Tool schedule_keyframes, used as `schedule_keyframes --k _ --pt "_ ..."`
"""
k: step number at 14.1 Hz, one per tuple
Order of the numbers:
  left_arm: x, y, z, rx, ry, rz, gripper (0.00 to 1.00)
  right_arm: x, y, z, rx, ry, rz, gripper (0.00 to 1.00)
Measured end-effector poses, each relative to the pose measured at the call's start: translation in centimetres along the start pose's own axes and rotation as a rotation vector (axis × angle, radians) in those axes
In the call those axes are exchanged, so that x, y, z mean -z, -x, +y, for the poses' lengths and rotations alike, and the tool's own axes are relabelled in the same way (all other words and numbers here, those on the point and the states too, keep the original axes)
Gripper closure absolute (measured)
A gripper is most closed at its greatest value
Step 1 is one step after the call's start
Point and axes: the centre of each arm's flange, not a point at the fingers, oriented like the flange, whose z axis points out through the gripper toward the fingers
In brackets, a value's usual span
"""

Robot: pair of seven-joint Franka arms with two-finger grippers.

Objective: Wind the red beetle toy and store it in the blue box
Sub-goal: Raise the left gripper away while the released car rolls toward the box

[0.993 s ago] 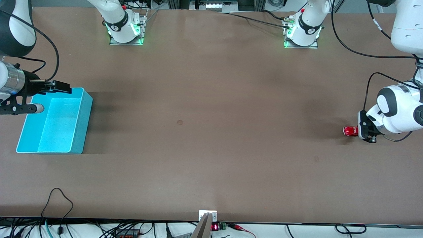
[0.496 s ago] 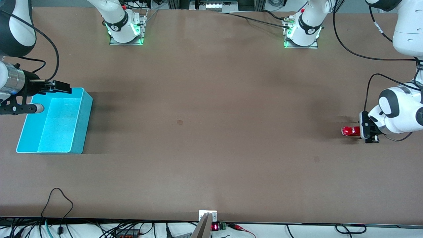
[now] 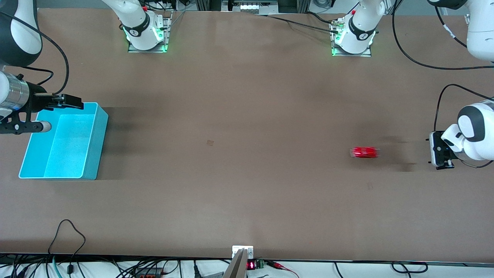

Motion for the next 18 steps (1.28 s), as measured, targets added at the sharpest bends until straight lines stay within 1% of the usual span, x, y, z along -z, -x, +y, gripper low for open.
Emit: schedule_keyframes --k 4,10,13,15,18 --pt "3.8 -0.3 1.7 0.140 0.049 0.007 0.00 0.0 0.0 0.0 0.000 0.000 0.000 0.00" --pt "9.0 -2.3 3.5 0.314 0.069 0.000 0.00 0.0 0.0 0.0 0.000 0.000 0.000 0.00" --pt "11.3 -3.9 4.5 0.404 0.083 -0.010 0.00 0.0 0.0 0.0 -0.001 0.000 -0.001 0.00" --pt "12.4 -4.8 5.0 0.448 0.090 -0.016 0.00 0.0 0.0 0.0 -0.001 0.000 -0.001 0.00" --pt "13.1 -5.1 5.4 0.497 0.100 -0.020 0.00 0.0 0.0 0.1 -0.001 0.000 -0.001 0.00"
